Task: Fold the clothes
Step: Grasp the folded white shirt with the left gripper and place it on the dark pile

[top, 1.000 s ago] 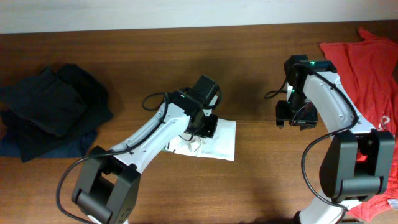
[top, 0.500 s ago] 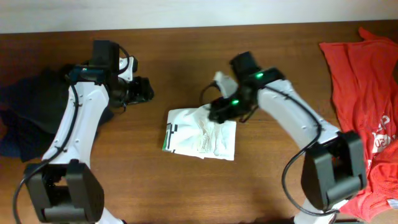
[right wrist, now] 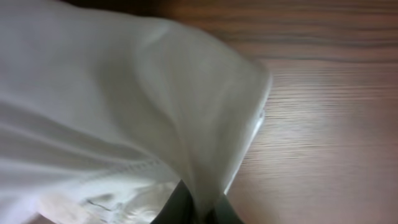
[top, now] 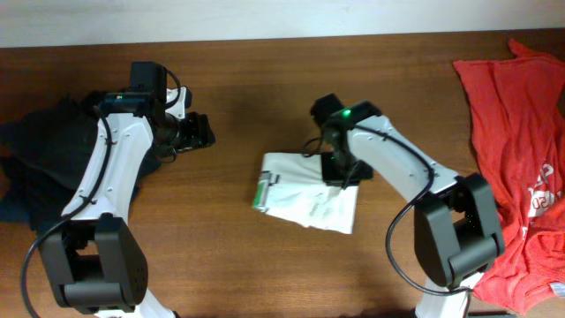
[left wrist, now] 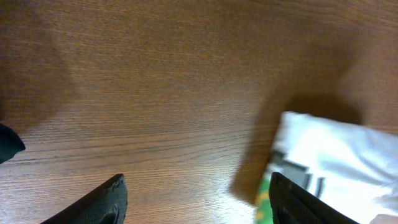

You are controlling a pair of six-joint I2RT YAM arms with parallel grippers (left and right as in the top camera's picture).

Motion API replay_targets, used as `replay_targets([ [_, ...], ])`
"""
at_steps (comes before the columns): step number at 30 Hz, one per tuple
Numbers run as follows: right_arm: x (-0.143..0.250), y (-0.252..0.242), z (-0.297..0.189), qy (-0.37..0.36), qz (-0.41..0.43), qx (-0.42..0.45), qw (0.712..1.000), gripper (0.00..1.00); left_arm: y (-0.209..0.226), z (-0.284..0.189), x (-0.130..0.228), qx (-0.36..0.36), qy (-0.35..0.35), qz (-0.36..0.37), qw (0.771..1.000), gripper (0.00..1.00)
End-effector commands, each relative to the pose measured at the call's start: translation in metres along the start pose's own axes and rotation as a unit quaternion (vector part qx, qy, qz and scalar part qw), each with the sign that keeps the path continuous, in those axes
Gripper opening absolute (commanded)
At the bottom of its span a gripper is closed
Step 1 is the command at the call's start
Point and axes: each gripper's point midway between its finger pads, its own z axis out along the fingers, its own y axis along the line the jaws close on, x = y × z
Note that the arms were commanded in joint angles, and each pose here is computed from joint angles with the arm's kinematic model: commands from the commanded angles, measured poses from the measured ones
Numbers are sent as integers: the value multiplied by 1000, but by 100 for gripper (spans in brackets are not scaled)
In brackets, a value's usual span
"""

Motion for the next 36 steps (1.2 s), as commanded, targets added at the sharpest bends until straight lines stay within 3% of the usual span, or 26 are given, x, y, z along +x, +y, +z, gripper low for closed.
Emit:
replay_targets([
  [1, -11, -28, 2, -11, 28, 36, 999, 16, 2, 3, 4, 1, 9, 2, 1000, 74],
  [8, 19, -75, 33, 34, 51, 119, 991, 48, -14, 4, 16, 27, 33, 13, 999, 81],
  [13, 27, -95, 25, 56, 76, 119, 988, 48, -64, 24, 39, 78, 65, 101, 990, 87],
  [15, 22, -103, 4, 30, 92, 106, 990, 48, -89, 37, 50, 142, 87, 115, 979, 87],
  [18, 15, -106, -32, -20, 90, 64, 994, 51, -107, 72, 67, 181, 130, 134, 966, 92],
  [23, 23, -116, -42, -18, 101, 61, 993, 52, -140, 142, 107, 242, 199, 158, 936, 90],
  [24, 23, -116, -42, -18, 101, 62, 993, 52, -148, 150, 114, 243, 203, 171, 933, 73],
  [25, 24, -117, -42, -16, 101, 62, 993, 52, -154, 153, 117, 242, 201, 184, 931, 31],
  [26, 25, -117, -42, -14, 101, 63, 993, 52, -156, 154, 112, 231, 188, 196, 934, 0],
  [28, 25, -119, -42, -12, 93, 65, 993, 52, -119, 145, 75, 121, 152, 182, 964, 0],
  [30, 25, -124, -42, -11, 102, 64, 993, 52, -81, 106, 30, 41, 99, 164, 981, 0],
  [31, 25, -128, -41, -9, 110, 63, 992, 52, -59, 74, 3, 4, 59, 146, 988, 0],
  [32, 25, -132, -41, -8, 117, 63, 991, 52, -13, 13, -40, -61, -19, 109, 992, 0],
  [36, 25, -134, -41, -6, 120, 63, 991, 52, 113, -120, -93, -227, -182, -7, 957, 0],
])
